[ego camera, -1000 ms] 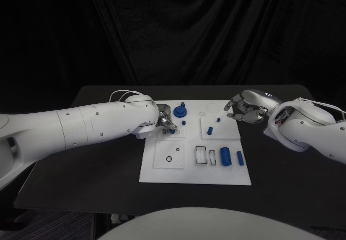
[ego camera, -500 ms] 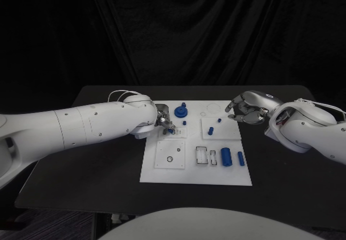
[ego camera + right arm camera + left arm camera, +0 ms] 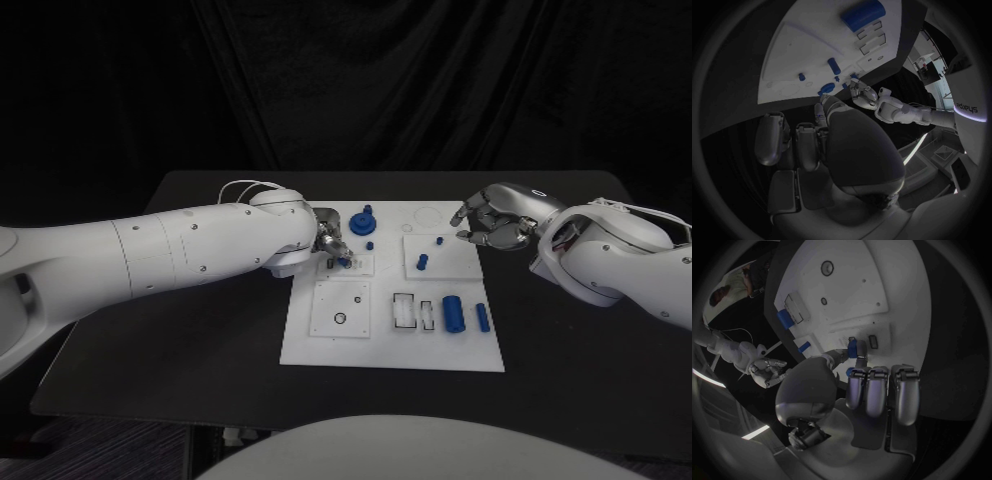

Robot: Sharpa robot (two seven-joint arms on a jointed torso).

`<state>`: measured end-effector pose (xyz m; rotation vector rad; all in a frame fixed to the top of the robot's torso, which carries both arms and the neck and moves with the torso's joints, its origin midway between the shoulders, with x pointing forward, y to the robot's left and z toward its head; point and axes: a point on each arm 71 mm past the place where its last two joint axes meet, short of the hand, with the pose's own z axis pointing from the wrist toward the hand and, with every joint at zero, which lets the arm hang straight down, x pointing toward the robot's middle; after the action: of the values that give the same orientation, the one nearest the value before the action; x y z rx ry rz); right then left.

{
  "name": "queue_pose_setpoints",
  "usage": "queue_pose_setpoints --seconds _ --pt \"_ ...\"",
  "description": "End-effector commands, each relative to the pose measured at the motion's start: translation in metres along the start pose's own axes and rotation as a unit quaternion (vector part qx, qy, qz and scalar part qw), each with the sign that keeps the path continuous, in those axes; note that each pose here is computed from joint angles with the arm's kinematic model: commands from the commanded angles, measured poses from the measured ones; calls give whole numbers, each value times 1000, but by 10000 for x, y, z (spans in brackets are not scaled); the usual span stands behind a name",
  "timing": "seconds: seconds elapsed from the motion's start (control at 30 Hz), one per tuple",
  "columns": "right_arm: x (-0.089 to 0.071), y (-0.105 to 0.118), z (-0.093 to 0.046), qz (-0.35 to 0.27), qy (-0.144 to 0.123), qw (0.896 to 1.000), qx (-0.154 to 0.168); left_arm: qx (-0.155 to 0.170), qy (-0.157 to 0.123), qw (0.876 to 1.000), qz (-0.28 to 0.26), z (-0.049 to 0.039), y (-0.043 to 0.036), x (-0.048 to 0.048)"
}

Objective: Assemble the parts on the task board

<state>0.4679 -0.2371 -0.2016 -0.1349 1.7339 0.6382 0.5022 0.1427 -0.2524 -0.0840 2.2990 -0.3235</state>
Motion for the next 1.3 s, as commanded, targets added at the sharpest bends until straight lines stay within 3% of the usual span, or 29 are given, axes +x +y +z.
queue_pose_setpoints --seconds 0.03,1.3 --pt "17 -19 -3 0 6 1000 11 9 1 1000 -1 9 -24 27" --pt "41 -31 4 -1 17 1000 18 8 10 1000 -1 37 0 102"
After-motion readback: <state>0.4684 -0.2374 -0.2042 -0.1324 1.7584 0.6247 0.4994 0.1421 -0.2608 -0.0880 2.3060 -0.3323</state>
